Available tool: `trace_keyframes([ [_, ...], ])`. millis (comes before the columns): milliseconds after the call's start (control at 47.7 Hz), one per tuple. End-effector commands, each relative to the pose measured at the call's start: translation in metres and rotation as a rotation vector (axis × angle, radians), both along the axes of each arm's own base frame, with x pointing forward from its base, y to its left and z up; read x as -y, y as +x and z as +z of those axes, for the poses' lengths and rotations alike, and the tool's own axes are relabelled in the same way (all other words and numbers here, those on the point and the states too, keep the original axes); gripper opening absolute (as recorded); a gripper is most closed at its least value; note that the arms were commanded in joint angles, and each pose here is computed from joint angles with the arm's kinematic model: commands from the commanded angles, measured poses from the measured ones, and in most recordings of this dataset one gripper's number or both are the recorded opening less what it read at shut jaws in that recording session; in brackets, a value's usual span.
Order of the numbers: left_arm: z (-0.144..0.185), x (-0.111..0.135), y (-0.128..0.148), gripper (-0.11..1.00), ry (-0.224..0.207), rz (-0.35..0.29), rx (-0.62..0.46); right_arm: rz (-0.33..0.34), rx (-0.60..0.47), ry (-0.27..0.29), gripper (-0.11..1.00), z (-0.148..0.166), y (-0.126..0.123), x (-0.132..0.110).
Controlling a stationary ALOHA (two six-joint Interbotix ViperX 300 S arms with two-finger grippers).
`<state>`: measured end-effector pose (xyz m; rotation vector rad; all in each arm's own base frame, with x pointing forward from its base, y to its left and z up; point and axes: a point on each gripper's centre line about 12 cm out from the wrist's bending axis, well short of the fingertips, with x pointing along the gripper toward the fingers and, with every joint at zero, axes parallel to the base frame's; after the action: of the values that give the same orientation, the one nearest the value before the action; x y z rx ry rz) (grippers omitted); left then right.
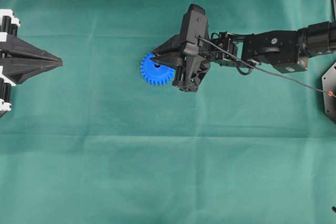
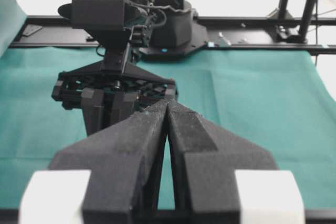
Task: Insert the shaft placed at a random location into the center hole of the medium gear at another random location.
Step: 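Align the shaft tip with the gear hole and lower it in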
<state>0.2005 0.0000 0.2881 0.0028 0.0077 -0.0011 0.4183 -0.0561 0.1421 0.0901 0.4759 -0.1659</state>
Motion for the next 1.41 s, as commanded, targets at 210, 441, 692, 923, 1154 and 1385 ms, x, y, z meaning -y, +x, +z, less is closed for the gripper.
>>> trace_keyframes([
  [210,0.009,0.000,0.002,0.00,0.002,-0.001,0.023,-0.014,0.041,0.012,0.13,0.006,0.007,0.001],
  [441,0.009,0.000,0.002,0.00,0.001,-0.002,0.023,-0.020,0.047,0.017,0.13,0.008,0.007,0.002],
  [692,0.009,0.000,0.002,0.00,0.001,-0.002,0.023,-0.015,0.097,0.007,0.13,0.032,0.004,0.001],
  [923,0.009,0.000,0.003,0.00,0.001,-0.002,0.021,-0.013,0.095,0.006,0.13,0.033,0.002,0.000],
  [1154,0.009,0.000,0.002,0.00,0.001,-0.002,0.023,0.001,0.092,0.006,0.13,0.030,0.003,-0.005],
  [1385,0.009,0.000,0.003,0.00,0.001,-0.001,0.021,-0.001,0.081,0.006,0.13,0.019,0.006,-0.005],
])
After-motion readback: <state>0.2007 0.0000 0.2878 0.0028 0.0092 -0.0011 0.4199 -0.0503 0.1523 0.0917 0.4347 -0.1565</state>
